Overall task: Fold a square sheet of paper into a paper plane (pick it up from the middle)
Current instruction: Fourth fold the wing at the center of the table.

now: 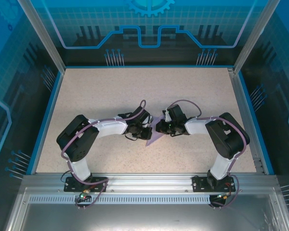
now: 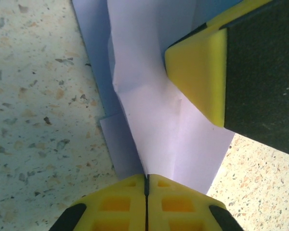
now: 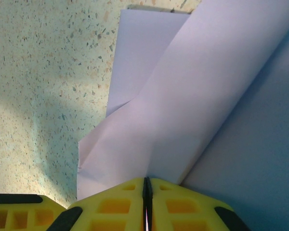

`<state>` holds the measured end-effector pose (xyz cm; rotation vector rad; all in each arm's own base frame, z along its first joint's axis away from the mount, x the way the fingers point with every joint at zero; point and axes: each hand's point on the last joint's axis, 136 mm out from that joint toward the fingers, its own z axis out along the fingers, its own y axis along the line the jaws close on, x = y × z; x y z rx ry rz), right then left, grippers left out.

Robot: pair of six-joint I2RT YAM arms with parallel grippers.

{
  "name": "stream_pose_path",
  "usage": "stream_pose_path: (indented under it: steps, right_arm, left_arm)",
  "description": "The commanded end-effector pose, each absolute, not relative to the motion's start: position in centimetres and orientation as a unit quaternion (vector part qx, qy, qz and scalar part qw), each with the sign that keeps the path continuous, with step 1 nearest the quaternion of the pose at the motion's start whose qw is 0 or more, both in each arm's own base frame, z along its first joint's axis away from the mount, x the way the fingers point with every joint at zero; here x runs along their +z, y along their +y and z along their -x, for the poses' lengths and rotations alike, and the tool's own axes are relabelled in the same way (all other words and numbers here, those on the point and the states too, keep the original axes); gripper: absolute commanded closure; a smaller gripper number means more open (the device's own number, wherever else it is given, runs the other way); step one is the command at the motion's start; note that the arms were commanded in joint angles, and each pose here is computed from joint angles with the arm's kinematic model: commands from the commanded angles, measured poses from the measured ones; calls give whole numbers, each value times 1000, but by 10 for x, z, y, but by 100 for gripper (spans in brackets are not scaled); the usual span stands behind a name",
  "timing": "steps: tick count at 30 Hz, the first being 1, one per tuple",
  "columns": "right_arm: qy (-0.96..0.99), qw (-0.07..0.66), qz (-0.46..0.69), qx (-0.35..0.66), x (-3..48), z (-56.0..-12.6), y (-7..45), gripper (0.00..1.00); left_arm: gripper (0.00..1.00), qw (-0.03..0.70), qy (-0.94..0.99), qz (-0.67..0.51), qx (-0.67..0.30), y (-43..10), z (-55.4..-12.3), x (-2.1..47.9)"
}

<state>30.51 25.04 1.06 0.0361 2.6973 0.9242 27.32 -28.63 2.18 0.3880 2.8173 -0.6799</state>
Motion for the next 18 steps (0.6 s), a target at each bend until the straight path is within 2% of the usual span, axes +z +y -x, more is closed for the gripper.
stream_pose_path:
  steps: [1,18]
  right_arm:
    - [965,72,-35,249,-33,-269,218,89]
    - [960,97,-22,261,-11,-276,222,86]
  left_arm:
    - [93,118,955,-126,-243,-287,-282,31]
    - [93,86,960,-129,-231,-283,-274,5]
